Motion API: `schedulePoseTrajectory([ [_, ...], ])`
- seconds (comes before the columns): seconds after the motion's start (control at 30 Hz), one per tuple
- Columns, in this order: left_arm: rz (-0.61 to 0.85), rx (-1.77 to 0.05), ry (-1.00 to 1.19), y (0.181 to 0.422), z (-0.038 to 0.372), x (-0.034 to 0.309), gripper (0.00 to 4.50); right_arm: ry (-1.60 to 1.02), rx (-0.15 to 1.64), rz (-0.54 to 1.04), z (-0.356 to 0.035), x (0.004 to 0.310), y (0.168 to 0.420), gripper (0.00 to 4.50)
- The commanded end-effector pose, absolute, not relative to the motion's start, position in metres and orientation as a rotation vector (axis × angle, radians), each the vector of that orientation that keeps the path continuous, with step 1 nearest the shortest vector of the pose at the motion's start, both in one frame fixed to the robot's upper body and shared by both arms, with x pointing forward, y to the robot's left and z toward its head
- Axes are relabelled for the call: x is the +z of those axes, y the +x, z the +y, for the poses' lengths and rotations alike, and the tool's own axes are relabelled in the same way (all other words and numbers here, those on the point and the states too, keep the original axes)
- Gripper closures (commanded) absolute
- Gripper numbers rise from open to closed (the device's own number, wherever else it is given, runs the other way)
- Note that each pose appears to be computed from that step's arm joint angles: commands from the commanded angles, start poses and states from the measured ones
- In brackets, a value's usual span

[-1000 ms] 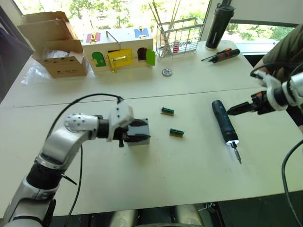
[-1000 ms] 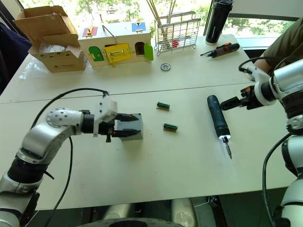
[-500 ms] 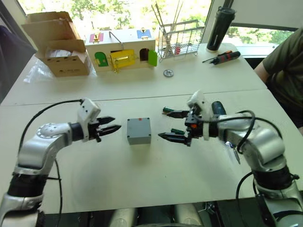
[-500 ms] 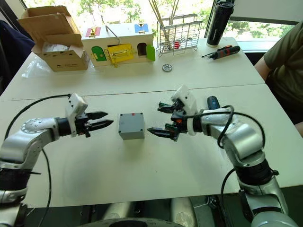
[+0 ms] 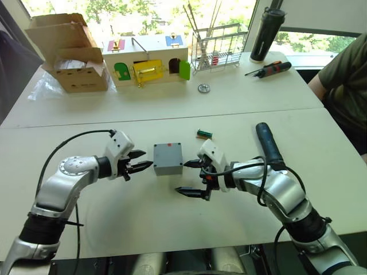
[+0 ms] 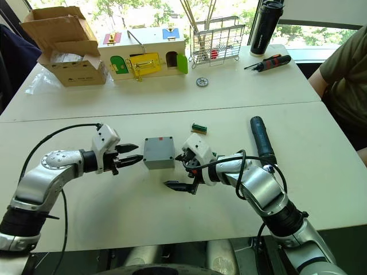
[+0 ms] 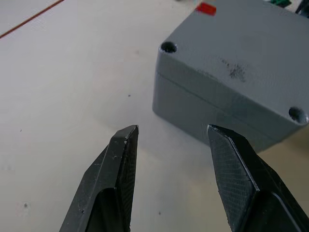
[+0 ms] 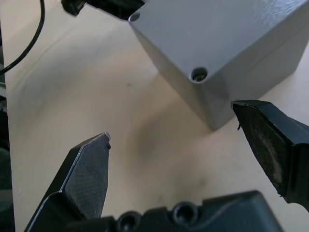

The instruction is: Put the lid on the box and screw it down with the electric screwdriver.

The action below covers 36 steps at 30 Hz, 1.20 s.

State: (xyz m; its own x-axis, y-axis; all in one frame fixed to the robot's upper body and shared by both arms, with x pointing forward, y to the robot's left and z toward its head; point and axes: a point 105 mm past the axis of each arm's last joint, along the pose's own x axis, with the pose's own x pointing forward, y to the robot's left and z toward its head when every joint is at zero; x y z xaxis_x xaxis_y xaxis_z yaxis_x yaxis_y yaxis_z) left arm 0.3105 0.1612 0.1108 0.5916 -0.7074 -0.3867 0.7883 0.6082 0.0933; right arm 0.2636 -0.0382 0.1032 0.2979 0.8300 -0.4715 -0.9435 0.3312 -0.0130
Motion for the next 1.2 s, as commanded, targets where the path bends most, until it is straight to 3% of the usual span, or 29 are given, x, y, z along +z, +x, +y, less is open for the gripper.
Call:
schedulePoseTrajectory([
  [0.03,0.280,-0.868,0.305,0.324,0.157,0.115,2.20,-0.293,1.241,0.385,-0.025,0.113,0.257,0.02],
  [0.3,0.240,-0.876,0.342,0.347,0.147,0.115,2.20,-0.227,1.251,0.386,-0.009,0.118,0.253,0.02],
  [0.5,0.237,-0.837,0.384,0.355,0.164,0.119,2.20,-0.272,1.207,0.366,-0.030,0.131,0.259,0.02],
  [0.63,0.281,-0.870,0.409,0.340,0.180,0.124,2.20,-0.417,1.197,0.317,-0.052,0.144,0.267,0.02],
  [0.9,0.389,-0.972,0.355,0.295,0.179,0.114,2.20,-0.538,1.154,0.254,-0.054,0.133,0.317,0.02],
  [1.2,0.345,-0.884,0.312,0.305,0.168,0.109,2.20,-0.526,1.309,0.238,-0.032,0.123,0.309,0.02],
])
